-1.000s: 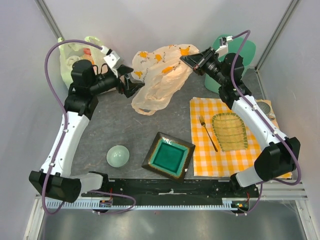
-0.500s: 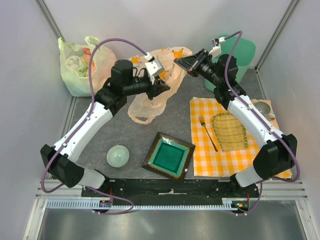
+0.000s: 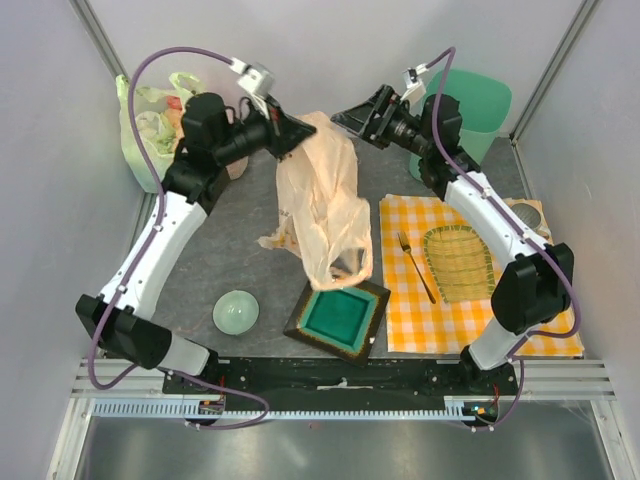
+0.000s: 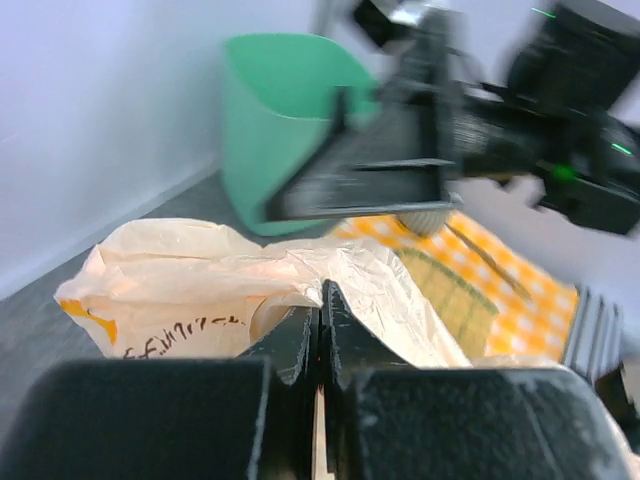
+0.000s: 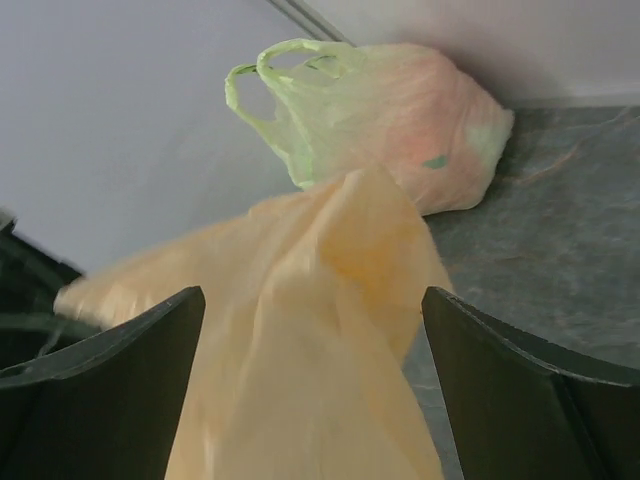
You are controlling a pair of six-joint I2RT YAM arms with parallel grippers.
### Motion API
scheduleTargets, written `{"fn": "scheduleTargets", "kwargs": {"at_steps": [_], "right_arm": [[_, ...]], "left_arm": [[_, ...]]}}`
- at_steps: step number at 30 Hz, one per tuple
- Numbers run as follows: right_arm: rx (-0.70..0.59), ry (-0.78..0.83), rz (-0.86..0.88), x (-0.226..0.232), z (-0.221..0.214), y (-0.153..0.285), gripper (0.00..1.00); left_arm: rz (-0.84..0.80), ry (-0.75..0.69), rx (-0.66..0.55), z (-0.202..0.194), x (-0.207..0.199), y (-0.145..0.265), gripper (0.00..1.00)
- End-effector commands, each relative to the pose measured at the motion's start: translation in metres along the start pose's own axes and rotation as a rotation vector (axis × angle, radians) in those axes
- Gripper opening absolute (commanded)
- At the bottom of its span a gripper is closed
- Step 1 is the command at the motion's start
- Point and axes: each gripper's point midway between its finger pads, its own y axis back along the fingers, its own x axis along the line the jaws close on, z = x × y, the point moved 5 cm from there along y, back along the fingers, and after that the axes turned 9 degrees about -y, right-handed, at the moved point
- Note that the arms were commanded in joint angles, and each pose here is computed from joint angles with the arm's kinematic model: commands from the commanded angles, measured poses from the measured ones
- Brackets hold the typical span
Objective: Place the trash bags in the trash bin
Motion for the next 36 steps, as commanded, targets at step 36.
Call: {"fn": "scheduleTargets", "kwargs": {"at_steps": [36], "right_arm": [[0.419, 2.294, 0.626, -0.023, -0.196, 0.123, 0.89]], "left_arm": [[0.091, 0.731, -0.050, -0.033, 0.071, -0.005, 0.02]]}}
